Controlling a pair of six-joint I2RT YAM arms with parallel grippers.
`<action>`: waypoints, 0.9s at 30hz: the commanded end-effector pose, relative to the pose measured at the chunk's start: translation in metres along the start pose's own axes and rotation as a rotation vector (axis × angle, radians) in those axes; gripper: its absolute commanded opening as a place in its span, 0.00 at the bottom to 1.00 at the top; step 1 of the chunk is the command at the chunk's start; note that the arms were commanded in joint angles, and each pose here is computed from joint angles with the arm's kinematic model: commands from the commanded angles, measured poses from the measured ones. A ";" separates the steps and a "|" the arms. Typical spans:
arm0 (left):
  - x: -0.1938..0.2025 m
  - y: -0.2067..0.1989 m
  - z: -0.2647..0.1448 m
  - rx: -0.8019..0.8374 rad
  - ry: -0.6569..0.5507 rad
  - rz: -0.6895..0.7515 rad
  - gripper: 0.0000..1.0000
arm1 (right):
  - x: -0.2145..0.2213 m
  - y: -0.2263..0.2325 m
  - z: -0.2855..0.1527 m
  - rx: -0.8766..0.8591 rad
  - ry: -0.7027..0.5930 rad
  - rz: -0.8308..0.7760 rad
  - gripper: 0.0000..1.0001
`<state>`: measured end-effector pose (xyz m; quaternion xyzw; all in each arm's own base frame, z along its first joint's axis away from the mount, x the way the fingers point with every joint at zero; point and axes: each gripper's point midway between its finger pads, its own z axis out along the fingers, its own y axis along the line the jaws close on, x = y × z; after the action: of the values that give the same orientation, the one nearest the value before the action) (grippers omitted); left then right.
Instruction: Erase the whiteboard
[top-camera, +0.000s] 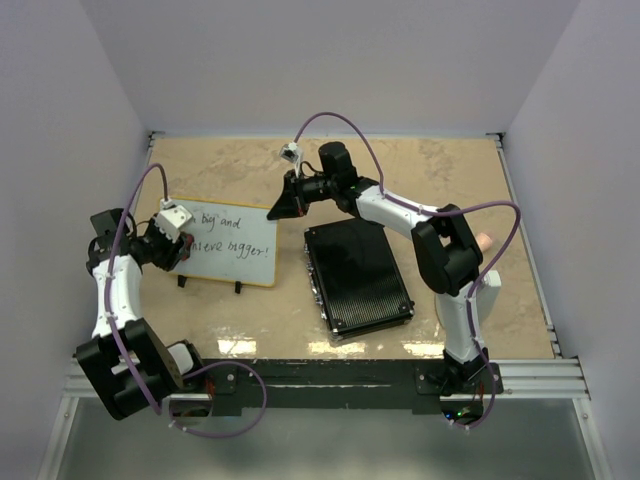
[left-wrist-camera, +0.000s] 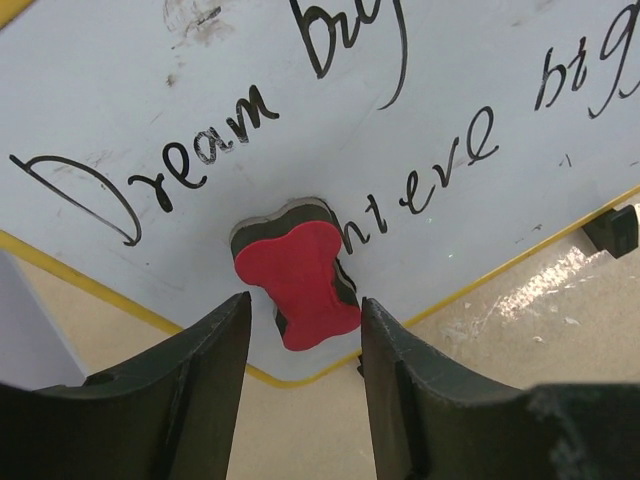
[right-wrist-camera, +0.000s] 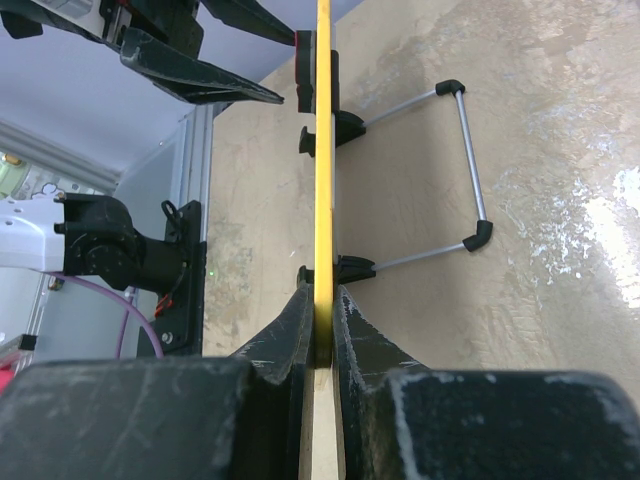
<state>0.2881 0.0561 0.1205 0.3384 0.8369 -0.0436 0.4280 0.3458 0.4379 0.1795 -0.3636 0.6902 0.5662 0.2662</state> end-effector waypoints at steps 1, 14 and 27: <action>-0.009 0.008 0.007 -0.046 -0.041 0.015 0.51 | -0.006 0.009 0.005 -0.026 -0.002 -0.042 0.00; -0.010 0.009 0.014 -0.070 -0.043 0.010 0.29 | -0.006 0.006 0.006 -0.024 -0.003 -0.034 0.00; 0.000 0.007 0.019 -0.070 -0.020 0.030 0.47 | -0.004 0.005 0.006 -0.027 0.000 -0.028 0.00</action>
<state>0.2992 0.0549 0.1102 0.3259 0.8384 -0.0241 0.4363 0.3461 0.4378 0.1791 -0.3629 0.6908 0.5660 0.2661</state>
